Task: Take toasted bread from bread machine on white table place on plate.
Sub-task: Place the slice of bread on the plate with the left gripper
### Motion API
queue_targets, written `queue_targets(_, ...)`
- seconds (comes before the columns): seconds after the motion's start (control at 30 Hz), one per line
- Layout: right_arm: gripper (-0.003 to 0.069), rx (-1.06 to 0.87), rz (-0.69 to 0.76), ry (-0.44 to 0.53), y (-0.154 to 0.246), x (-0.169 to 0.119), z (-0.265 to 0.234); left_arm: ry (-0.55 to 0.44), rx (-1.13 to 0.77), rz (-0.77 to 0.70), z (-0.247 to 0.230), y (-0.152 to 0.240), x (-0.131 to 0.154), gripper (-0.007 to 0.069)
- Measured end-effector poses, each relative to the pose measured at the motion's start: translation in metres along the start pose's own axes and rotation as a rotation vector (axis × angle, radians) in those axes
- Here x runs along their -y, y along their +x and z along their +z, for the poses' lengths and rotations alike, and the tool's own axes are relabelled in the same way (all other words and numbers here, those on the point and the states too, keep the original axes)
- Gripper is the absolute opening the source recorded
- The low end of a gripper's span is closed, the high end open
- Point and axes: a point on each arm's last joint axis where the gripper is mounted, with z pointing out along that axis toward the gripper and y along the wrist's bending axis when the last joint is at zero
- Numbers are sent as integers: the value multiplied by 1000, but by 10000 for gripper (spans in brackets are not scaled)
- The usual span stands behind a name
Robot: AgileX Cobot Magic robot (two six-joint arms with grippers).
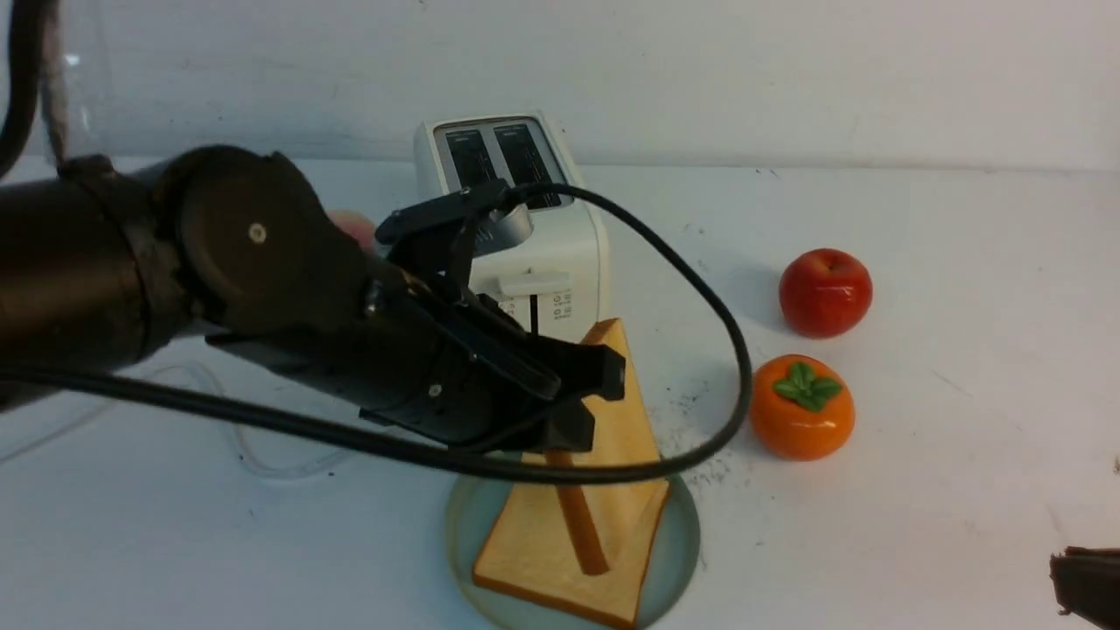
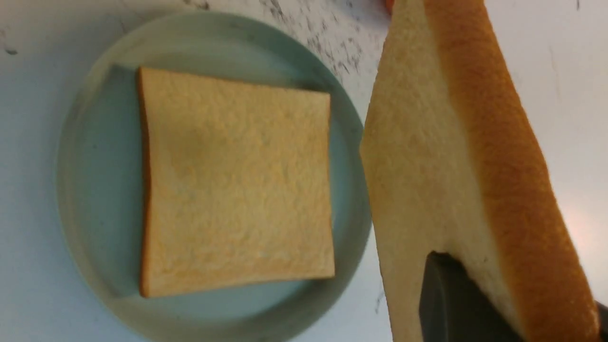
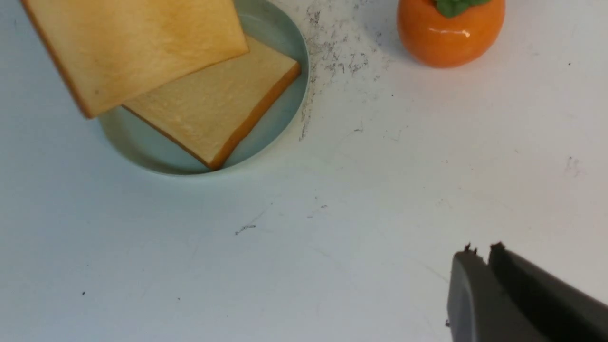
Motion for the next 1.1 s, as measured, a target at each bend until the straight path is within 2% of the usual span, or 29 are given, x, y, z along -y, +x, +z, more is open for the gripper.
queue_targets(0.3,45,1,1,-1,0,0,0,-42,-51,-65,40,4,-17,98)
queue_targets(0.57,45,2,1,-2,0,0,0,-13,-42,-135,46,3,-16,98)
queue_targets(0.87,50,-2,3,-2,0,0,0,-30,-55,-143,56,4,-21,98)
queue_targets(1.1,59,-17,3,1,2,0,0,-81,-81,-99,70,7,-30,104)
